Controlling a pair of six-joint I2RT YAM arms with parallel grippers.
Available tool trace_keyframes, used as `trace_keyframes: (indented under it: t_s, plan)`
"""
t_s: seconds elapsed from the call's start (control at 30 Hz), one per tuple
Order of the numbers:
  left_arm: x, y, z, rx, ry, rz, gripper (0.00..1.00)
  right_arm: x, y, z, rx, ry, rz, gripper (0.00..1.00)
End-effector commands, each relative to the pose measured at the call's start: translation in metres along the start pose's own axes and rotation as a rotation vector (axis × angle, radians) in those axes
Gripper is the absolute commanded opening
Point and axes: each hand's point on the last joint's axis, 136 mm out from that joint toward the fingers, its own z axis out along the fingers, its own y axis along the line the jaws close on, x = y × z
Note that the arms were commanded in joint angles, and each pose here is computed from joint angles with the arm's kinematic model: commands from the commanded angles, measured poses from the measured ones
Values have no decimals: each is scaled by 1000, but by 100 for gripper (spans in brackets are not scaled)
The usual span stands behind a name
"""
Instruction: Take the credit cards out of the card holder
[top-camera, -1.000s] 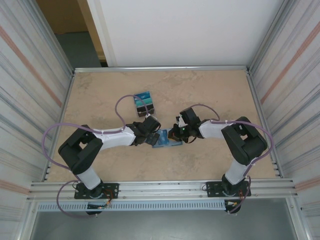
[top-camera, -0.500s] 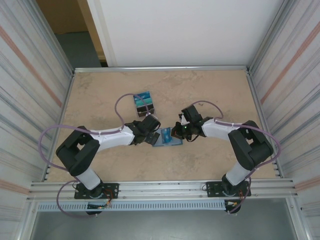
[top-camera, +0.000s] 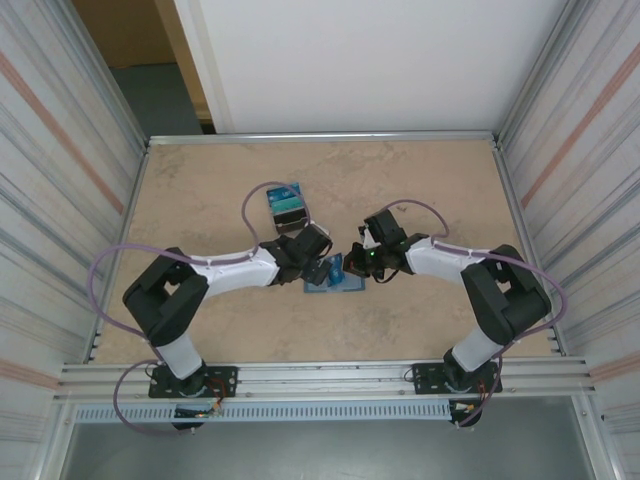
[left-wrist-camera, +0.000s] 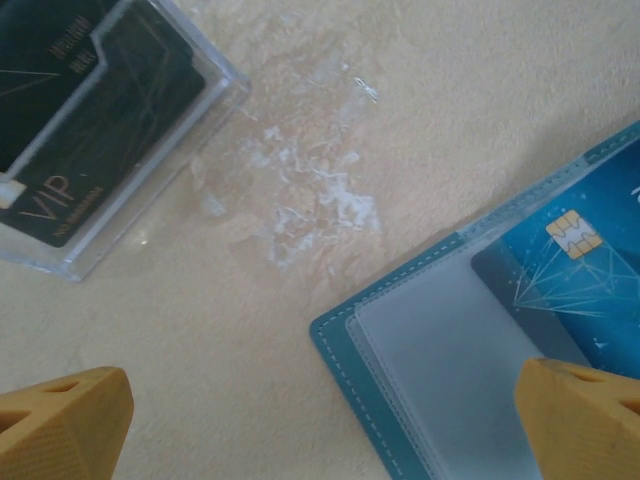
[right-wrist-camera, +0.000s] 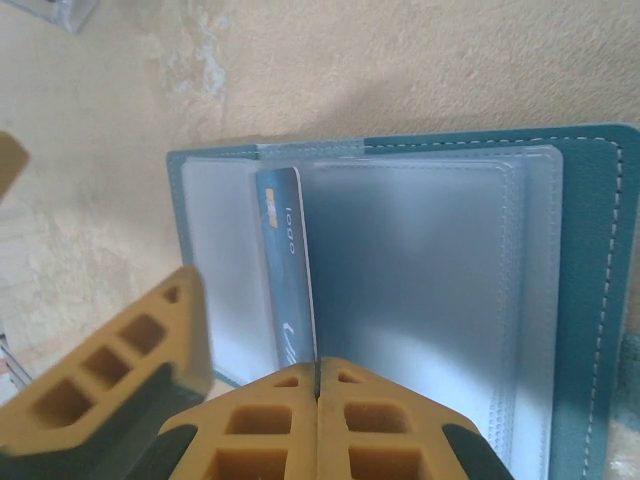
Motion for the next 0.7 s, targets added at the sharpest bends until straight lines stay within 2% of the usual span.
trace_keyframes:
  t_s: [0.0, 0.27, 0.37, 0.43, 0.67]
  plan:
    - [-9, -5, 2, 4, -15, 24, 99, -4, 1, -12, 13, -35, -20, 0]
    - [1, -8, 10, 1, 20, 32, 99, -1, 7, -9, -44, -30, -11, 1]
    - [4, -9, 11, 5, 28, 31, 99, 1, 14, -6, -92, -21, -7, 15]
    - [7, -9, 11, 7, 32, 31, 99, 2, 15, -3, -96, -21, -13, 19]
    - [11, -9, 9, 8, 37, 23, 99, 5, 16, 10, -79, -2, -28, 15]
